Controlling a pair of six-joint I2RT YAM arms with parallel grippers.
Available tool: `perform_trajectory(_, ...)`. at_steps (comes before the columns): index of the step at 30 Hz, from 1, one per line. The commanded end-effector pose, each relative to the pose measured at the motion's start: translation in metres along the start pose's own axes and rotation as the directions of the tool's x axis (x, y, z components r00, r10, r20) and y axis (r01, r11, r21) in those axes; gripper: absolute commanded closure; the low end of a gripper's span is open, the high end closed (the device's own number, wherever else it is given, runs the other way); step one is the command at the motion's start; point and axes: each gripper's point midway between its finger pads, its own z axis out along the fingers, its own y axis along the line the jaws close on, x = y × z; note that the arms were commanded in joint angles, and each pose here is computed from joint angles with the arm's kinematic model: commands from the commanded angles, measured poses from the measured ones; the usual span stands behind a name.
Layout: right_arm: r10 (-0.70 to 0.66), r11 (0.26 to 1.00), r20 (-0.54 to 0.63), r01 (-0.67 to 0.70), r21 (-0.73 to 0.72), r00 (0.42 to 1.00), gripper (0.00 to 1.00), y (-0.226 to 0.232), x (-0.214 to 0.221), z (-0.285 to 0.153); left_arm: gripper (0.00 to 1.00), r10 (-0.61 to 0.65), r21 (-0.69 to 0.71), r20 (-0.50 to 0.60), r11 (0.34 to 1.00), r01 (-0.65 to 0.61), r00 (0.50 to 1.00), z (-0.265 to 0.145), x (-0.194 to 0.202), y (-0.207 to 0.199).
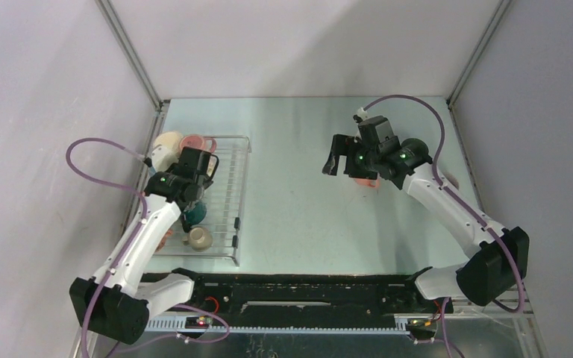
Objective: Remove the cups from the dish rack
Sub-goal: Adjust the cup in the dish rack.
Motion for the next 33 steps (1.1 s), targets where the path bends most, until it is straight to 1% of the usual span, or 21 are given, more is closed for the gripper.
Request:
perform_trajectory(1, -0.030, 0.999, 0.015, 0.030, -0.034, 0.999, 0.00, 0.012, -0.001, 0.004, 0.00, -0.009, -0.038, -0.007, 0.999, 0.009, 1.000, 0.013, 0.007, 0.009)
perform_trajectory(4, -0.029, 0.999, 0.015, 0.030, -0.030, 0.999, 0.00, 0.012, 0.000, 0.004, 0.00, 0.014, -0.049, -0.013, 0.999, -0.015, 1.000, 0.019, 0.008, 0.010)
perform_trajectory(8, -0.031, 0.999, 0.014, 0.032, -0.030, 0.999, 0.00, 0.011, 0.001, 0.004, 0.00, 0.025, -0.078, -0.060, 0.997, -0.029, 0.998, 0.030, 0.017, 0.015)
perform_trajectory(15, -0.031, 0.999, 0.013, 0.031, -0.033, 0.999, 0.00, 0.010, 0.004, 0.004, 0.00, 0.037, -0.059, -0.093, 0.997, -0.043, 0.995, 0.045, 0.028, 0.014)
perform_trajectory(29, -0.029, 0.999, -0.003, 0.029, -0.034, 1.000, 0.00, 0.008, 0.011, 0.010, 0.00, 0.064, -0.096, -0.138, 0.992, -0.077, 0.988, 0.068, 0.038, 0.015)
perform_trajectory(33, -0.029, 0.999, -0.009, 0.028, -0.032, 1.000, 0.00, 0.007, 0.014, 0.011, 0.00, 0.067, -0.071, -0.157, 0.994, -0.079, 0.985, 0.072, 0.044, 0.010)
